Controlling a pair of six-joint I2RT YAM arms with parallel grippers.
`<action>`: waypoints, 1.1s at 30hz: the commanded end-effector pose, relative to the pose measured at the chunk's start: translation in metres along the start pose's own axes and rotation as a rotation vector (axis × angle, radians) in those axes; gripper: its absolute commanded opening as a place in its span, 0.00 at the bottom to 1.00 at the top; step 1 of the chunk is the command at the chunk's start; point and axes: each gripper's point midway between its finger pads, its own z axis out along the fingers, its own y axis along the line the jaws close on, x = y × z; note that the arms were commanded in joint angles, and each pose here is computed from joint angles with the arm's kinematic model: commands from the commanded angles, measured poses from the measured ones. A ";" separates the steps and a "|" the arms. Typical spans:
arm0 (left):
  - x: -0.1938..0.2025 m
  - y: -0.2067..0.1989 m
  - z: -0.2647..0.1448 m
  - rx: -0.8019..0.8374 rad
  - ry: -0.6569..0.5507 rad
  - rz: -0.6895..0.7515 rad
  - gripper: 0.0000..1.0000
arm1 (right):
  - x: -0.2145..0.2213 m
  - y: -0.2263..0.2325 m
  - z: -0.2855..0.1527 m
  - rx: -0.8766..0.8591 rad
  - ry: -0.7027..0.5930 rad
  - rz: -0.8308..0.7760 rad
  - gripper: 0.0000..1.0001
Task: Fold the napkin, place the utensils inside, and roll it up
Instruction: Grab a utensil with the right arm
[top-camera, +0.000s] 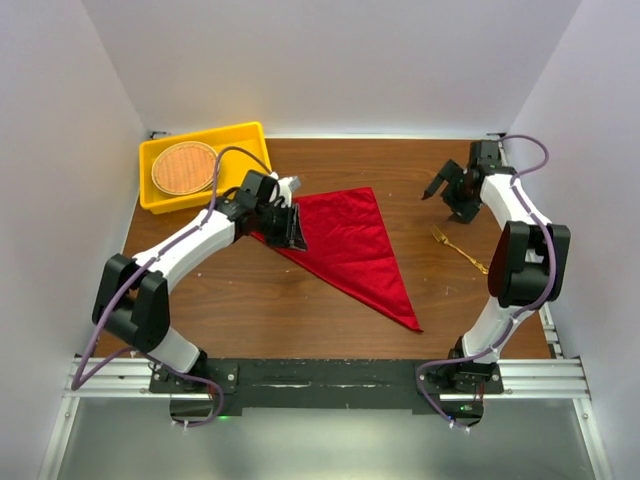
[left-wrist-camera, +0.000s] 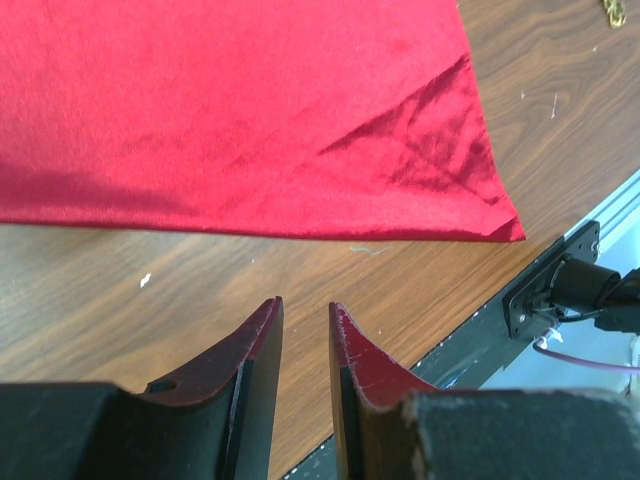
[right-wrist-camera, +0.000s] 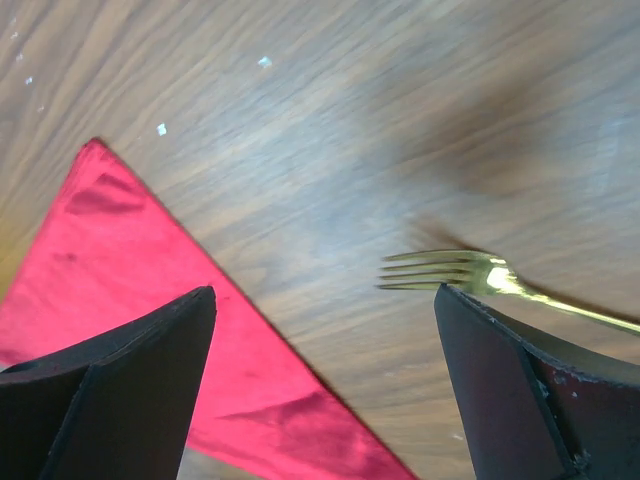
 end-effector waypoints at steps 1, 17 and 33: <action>-0.006 -0.008 -0.007 0.040 -0.060 0.002 0.30 | -0.007 -0.032 -0.012 0.143 0.019 -0.095 0.94; -0.013 -0.019 -0.004 0.126 -0.114 0.047 0.41 | 0.006 -0.076 -0.004 0.119 0.020 -0.684 0.91; -0.008 -0.023 -0.021 0.179 -0.190 0.183 0.52 | 0.043 -0.107 0.000 0.000 0.189 -0.858 0.73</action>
